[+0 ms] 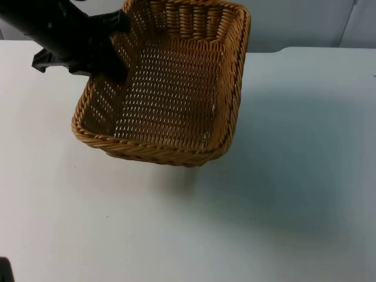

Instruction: Pick up the basket with the left hand and place the cube into the basket with the right hand.

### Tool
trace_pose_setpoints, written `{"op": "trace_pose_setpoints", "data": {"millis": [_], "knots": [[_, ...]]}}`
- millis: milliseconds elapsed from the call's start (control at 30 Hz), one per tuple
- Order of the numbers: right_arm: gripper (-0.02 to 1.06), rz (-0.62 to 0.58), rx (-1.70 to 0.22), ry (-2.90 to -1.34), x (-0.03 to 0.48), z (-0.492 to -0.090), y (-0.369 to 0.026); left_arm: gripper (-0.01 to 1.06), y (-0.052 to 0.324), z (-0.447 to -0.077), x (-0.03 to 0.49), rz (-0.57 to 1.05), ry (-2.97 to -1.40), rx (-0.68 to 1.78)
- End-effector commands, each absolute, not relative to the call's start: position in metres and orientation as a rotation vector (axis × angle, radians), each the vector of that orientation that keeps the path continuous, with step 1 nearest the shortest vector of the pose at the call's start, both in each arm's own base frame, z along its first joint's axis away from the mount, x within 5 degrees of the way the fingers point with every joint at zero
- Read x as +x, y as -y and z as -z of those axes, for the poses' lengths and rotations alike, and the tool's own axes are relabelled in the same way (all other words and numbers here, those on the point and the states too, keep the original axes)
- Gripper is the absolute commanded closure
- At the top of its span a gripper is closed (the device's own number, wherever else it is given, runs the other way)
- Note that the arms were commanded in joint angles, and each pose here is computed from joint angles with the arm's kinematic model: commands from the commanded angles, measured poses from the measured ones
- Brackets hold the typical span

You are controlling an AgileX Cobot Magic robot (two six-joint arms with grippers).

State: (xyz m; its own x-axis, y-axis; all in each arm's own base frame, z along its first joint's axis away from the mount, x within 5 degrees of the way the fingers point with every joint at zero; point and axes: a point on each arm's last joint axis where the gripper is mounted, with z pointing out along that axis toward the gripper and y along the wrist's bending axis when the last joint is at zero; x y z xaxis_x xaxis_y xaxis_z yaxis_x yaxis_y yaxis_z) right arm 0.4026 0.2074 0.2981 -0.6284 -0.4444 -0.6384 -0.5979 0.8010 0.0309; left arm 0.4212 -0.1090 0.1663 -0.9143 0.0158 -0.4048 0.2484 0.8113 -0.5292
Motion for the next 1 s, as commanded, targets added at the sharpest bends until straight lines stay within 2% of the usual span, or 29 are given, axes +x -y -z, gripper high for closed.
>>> {"op": "trace_pose_setpoints", "data": {"millis": [0, 100, 233, 267, 300, 333, 367, 400, 433, 467, 500, 567, 733, 800, 833, 867, 900, 933, 967], "knots": [[1.05, -0.366, -0.808, -2.357, 0.398, -0.291, -0.223, 1.05, 0.111, -0.175, 0.422, 0.864, -2.585, 0.181], [1.03, -0.374, -0.837, -2.371, 0.396, -0.281, -0.234, 1.05, 0.111, -0.175, 0.422, 0.864, -2.585, 0.181], [0.91, -0.374, -0.894, -2.396, 0.395, -0.26, -0.251, 1.05, 0.111, -0.175, 0.422, 0.863, -2.584, 0.18], [0.83, -0.373, -0.916, -2.404, 0.394, -0.253, -0.255, 1.05, 0.111, -0.175, 0.422, 0.863, -2.584, 0.18], [0.7, -0.368, -0.938, -2.412, 0.394, -0.246, -0.259, 1.05, 0.111, -0.175, 0.422, 0.863, -2.584, 0.18], [0.64, -0.367, -0.946, -2.414, 0.394, -0.243, -0.26, 1.05, 0.111, -0.175, 0.422, 0.863, -2.584, 0.18], [0.5, -0.365, -0.961, -2.42, 0.394, -0.237, -0.263, 1.05, 0.111, -0.175, 0.422, 0.863, -2.584, 0.18], [0.5, -0.365, -0.961, -2.42, 0.394, -0.237, -0.263, 1.05, 0.111, -0.175, 0.422, 0.863, -2.584, 0.18], [0.24, -0.359, -0.981, -2.411, 0.395, -0.234, -0.264, 1.05, 0.111, -0.175, 0.422, 0.863, -2.584, 0.18], [0.07, -0.351, -0.999, -2.394, 0.396, -0.233, -0.265, 1.05, 0.111, -0.175, 0.422, 0.863, -2.584, 0.18], [-0.01, -0.335, -1.008, -2.366, 0.398, -0.239, -0.263, 1.05, 0.111, -0.175, 0.422, 0.863, -2.584, 0.18], [-0.01, -0.312, -1.001, -2.341, 0.403, -0.246, -0.259, 1.05, 0.111, -0.175, 0.422, 0.863, -2.584, 0.18], [0.0, -0.265, -0.887, -2.235, 0.422, -0.308, -0.237, 1.05, 0.111, -0.175, 0.422, 0.863, -2.584, 0.18], [0.09, -0.224, -0.806, -2.192, 0.429, -0.347, -0.216, 1.05, 0.111, -0.175, 0.422, 0.863, -2.584, 0.18], [0.24, -0.186, -0.764, -2.174, 0.432, -0.366, -0.202, 1.05, 0.111, -0.175, 0.422, 0.863, -2.584, 0.18], [0.61, -0.117, -0.662, -2.2, 0.437, -0.384, -0.177, 1.05, 0.111, -0.175, 0.422, 0.861, -2.583, 0.179], [0.61, -0.117, -0.662, -2.2, 0.437, -0.384, -0.177, 1.05, 0.111, -0.175, 0.422, 0.861, -2.583, 0.179], [0.86, -0.069, -0.588, -2.214, 0.439, -0.393, -0.161, 1.05, 0.111, -0.175, 0.422, 0.861, -2.583, 0.179], [1.04, -0.041, -0.497, -2.228, 0.44, -0.402, -0.145, 1.05, 0.111, -0.175, 0.422, 0.861, -2.583, 0.179]]}}
